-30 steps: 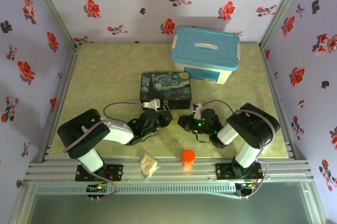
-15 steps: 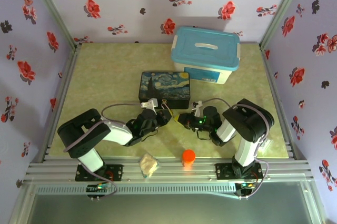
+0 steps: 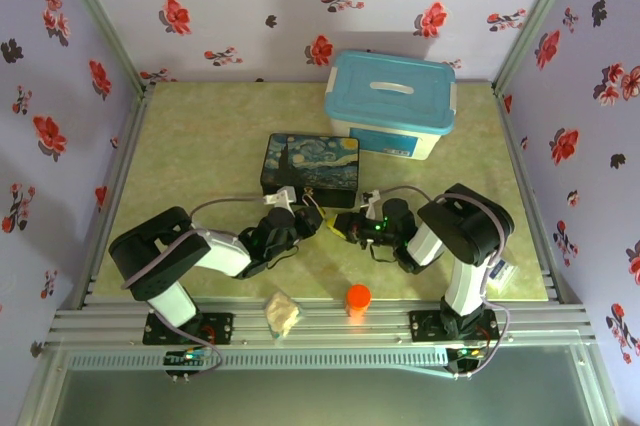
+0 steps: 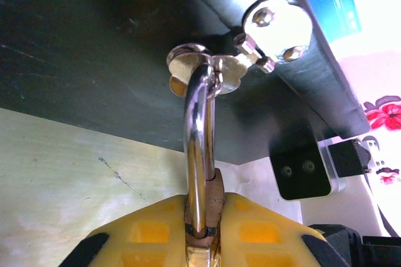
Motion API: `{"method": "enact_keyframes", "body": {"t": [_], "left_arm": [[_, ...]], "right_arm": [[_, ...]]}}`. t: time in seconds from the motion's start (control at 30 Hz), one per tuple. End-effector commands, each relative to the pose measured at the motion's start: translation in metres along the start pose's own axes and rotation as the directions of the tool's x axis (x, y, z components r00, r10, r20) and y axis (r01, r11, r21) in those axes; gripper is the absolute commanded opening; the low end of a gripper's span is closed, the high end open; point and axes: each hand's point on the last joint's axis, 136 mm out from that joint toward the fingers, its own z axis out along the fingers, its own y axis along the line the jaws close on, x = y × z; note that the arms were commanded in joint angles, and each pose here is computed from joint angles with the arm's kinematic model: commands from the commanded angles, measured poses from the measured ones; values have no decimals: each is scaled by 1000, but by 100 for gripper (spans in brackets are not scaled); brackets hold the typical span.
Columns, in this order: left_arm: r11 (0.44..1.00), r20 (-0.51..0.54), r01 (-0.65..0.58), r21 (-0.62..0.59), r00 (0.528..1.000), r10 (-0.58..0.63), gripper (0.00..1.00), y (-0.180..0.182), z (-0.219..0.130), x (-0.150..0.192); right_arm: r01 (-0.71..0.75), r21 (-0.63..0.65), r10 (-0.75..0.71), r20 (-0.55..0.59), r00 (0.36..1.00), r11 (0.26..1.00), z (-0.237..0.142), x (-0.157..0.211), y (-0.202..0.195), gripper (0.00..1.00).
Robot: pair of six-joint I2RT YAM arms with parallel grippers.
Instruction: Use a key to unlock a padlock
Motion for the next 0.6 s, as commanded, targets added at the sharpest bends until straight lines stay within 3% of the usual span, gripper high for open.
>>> {"method": "enact_keyframes", "body": {"t": [0.0,0.57], "left_arm": [[989,-38,17,145,999,-12,0,-38,-1,6],[973,-51,59,223,997,-49,0,-56,-7,5]], "right_arm": [[44,-95,-42,25,999,994,10,-9,32,0],[-17,-18,17,16,1000,1000,18,-15,-5,0]]}}
